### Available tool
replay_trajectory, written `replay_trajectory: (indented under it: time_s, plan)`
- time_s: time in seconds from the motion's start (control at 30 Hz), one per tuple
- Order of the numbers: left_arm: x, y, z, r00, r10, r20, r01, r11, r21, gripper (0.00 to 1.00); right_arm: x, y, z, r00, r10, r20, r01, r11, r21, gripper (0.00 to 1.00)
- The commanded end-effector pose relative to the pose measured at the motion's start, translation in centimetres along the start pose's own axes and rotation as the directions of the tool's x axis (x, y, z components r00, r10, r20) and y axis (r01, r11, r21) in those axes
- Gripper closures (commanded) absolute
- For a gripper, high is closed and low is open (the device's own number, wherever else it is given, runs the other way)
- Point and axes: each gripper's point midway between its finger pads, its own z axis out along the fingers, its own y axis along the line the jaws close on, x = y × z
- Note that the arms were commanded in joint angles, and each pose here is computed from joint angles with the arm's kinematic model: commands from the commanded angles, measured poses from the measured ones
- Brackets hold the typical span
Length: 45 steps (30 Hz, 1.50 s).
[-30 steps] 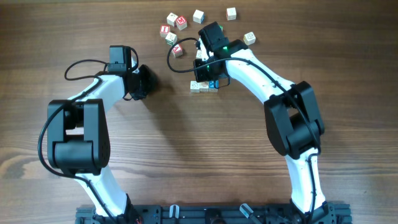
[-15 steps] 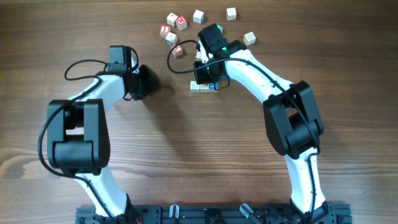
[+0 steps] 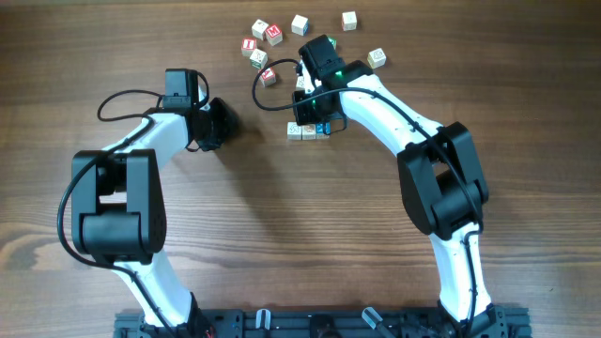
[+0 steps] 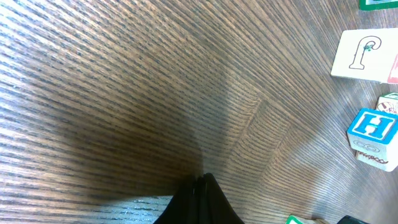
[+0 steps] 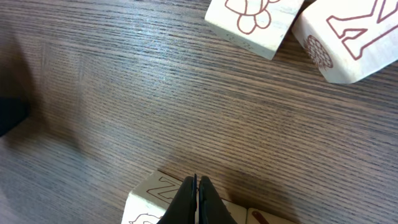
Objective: Form a horizontal line
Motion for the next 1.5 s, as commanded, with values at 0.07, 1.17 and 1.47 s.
replay_trajectory:
  time_s: [0.07,1.17,1.47]
  plan:
    - [4.3,4.0,2.9,0.993,0.033,-0.117,-0.047,0.992,-0.119,0.96,-2.0,-1.3,-0.7,0.998,0.024,0.059,-0.029,0.996,0.083,0.96]
    - [8.1,-2.0,4.4,0.957,0.231,-0.178,-0.222,0.973,0.067,0.96,4.0,-6.8,-3.8,0.942,0.251,-0.221,-0.226,0.965,0.129,0.95]
    - [9.3,-3.3,4.8,0.944,0.278,-0.176,-0.267,0.960,0.088,0.96,4.4,-6.2,-3.9,0.934,0.255,-0.249,-0.237,0.966,0.101,0.96]
